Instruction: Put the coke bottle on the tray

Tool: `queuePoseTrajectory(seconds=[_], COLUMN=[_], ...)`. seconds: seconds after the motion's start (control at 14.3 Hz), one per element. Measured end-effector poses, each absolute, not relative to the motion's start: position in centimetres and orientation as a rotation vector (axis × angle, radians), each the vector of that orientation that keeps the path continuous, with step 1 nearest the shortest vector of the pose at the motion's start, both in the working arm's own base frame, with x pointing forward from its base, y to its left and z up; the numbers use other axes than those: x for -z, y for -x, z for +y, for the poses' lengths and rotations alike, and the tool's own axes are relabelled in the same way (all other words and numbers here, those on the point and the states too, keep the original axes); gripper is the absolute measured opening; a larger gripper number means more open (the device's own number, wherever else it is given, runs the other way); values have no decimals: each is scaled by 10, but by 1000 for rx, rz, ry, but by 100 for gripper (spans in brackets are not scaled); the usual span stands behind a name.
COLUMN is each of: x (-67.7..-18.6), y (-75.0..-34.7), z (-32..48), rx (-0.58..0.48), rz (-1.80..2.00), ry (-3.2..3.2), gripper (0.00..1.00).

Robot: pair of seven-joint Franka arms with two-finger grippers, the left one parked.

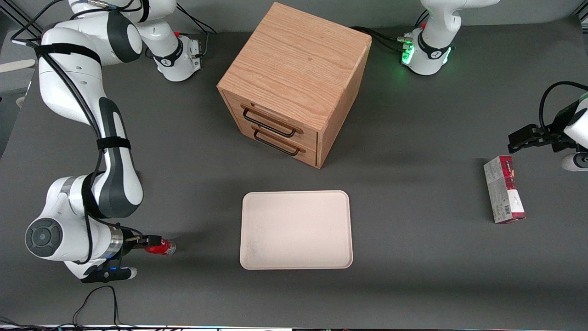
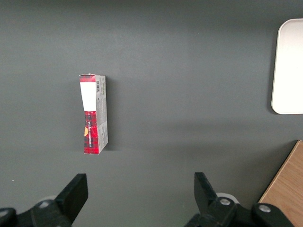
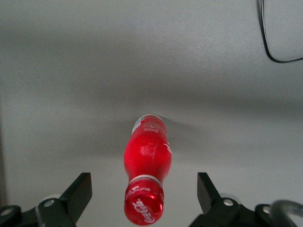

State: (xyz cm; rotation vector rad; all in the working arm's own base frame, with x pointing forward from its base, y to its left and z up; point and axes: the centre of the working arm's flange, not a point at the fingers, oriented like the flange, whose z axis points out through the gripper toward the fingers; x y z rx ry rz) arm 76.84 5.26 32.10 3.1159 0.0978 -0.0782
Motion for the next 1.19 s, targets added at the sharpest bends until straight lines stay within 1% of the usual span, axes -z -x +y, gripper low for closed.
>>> queuePoseTrajectory(seconds=[0.07, 0.14, 0.21, 0.35, 0.42, 0.49, 0.77, 0.91, 1.05, 1.19], x=[-321, -321, -321, -320, -320, -321, -322, -331, -363, -416], y=[-768, -768, -768, -768, -768, -768, -769, -770, -768, -756], z=[53, 53, 53, 53, 53, 53, 53, 53, 53, 52], rx=[78, 79, 79, 79, 79, 78, 77, 53, 35, 45], rz=[98, 98, 98, 98, 98, 97, 97, 99, 100, 98], ry=[-3116, -3116, -3116, -3116, -3116, -3118, -3118, -3119, -3121, -3123], gripper=[96, 87, 74, 52, 40, 32, 32, 32, 32, 32])
